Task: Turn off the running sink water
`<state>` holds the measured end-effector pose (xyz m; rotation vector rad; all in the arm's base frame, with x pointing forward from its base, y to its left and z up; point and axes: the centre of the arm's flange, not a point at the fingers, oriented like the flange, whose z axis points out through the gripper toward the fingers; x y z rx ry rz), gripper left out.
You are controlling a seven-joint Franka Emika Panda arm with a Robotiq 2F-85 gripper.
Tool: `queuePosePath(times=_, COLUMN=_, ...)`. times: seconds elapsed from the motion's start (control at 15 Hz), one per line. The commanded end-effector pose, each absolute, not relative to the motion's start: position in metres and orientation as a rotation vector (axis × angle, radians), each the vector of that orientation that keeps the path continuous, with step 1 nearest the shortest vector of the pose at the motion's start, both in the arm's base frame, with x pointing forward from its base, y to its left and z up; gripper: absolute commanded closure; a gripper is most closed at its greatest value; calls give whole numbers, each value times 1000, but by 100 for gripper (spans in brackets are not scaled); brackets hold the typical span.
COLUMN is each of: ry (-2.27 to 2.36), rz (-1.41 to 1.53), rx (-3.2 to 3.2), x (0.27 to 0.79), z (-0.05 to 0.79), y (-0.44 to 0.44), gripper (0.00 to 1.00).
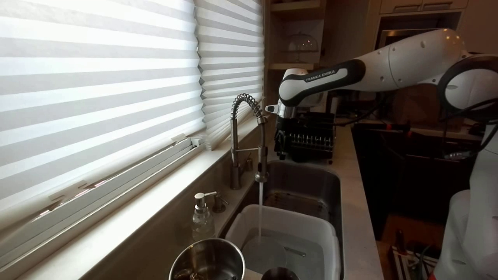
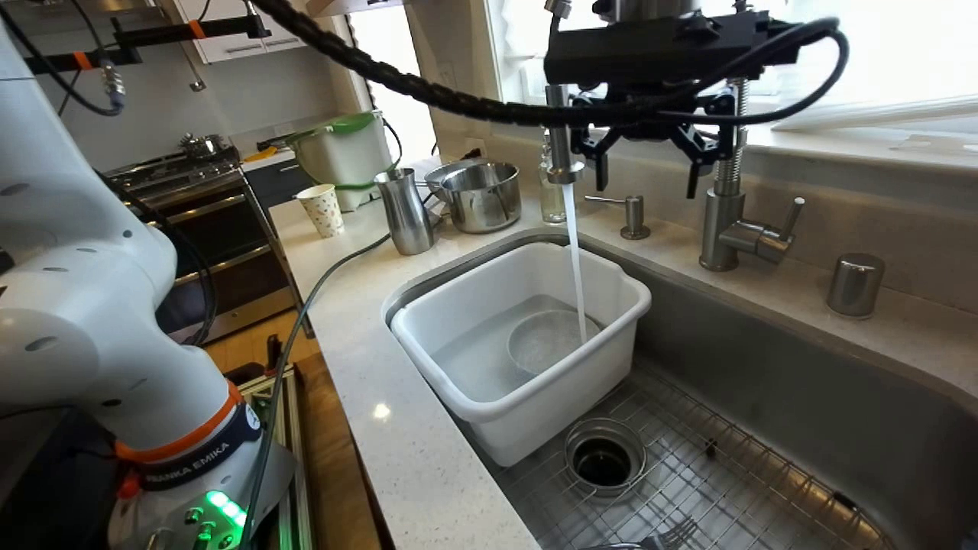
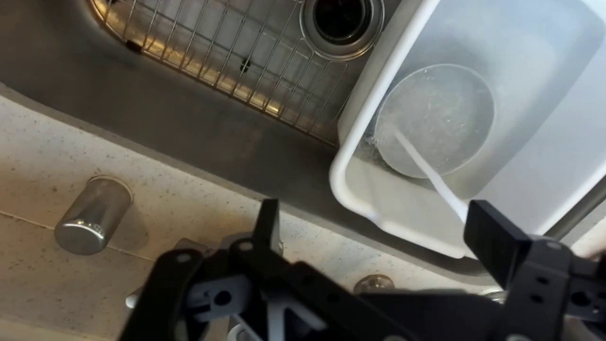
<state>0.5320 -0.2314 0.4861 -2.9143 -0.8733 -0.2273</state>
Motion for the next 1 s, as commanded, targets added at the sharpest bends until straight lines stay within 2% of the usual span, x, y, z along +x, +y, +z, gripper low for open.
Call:
queuePosePath(times=0.0, ry=-854, rz=-312, rx=-2900, x=580, z=472, y=-258, gripper=0)
queuePosePath(times=0.4, ry=-786, rz=-512, rx=-2939, x=623, z=461, y=-275, gripper=0)
queuePosePath(times=0.93, ry=-599, rz=-576, rx=-2945, x=643, z=443, y=-277, gripper=0)
